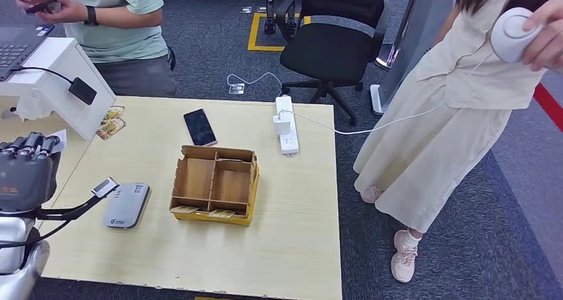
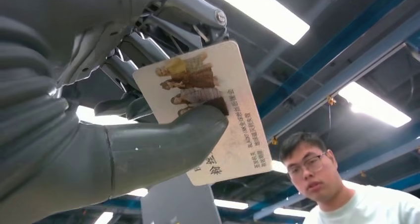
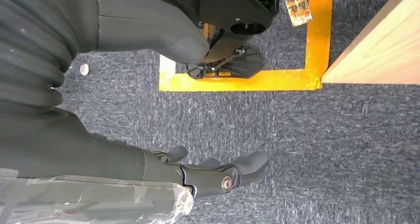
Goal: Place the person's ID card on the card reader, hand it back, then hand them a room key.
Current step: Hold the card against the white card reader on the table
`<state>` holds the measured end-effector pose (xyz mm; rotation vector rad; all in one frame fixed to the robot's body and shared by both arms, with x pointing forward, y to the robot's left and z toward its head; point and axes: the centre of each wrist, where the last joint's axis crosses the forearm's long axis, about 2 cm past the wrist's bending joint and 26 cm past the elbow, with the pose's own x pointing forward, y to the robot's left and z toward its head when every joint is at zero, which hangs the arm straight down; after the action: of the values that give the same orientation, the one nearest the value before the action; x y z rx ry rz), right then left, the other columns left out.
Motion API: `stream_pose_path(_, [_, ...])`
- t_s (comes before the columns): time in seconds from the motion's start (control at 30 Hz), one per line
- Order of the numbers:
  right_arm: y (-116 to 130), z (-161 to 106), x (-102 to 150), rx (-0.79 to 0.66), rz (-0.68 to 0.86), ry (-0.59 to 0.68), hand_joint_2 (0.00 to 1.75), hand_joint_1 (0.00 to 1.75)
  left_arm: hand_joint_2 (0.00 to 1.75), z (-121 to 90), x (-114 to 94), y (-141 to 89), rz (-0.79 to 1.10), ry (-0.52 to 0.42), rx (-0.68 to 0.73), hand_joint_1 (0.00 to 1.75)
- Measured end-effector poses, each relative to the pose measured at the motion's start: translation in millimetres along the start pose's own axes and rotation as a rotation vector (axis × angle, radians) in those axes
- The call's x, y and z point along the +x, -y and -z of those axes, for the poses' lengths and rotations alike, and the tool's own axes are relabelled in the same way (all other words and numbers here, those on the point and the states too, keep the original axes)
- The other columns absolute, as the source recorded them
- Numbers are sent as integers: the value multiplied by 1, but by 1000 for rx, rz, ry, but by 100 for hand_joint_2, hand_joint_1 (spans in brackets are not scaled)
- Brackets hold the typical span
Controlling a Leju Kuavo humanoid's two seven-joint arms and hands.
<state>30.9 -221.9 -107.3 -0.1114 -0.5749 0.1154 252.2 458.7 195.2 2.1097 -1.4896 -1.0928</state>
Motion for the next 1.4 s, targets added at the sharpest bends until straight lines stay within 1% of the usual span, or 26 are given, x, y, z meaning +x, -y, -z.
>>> stream_pose_path(0.13, [0, 0, 0, 1, -1, 1, 175, 0, 175, -1, -22, -5, 60, 41, 8, 175])
stream_pose_path(0.23, [0, 1, 1, 1, -1, 3, 175, 0, 175, 0, -27, -6, 73, 48, 12, 175])
stream_pose_path(0.5, [0, 1, 1, 0, 1, 2, 175, 0, 175, -1, -21, -6, 55, 21, 10, 175])
stream_pose_path(0.67, [0, 1, 1, -3, 2, 2, 175, 0, 175, 2, -16, -5, 8, -10, 12, 175])
stream_pose_path(0.97, [0, 0, 1, -3, 4, 1, 175, 0, 175, 2, -9, -5, -42, -17, 5, 175])
stream_pose_path(1.07, [0, 0, 1, -5, 8, 0, 175, 0, 175, 5, -8, -3, -183, -64, -48, 175])
stream_pose_path(1.23, [0, 0, 1, -11, 20, -6, 175, 0, 175, 12, 0, 1, -612, -196, -256, 175])
stream_pose_path(1.4, [-1, 0, 0, -15, 30, -10, 175, 0, 175, 14, 13, 1, -973, -288, -368, 175])
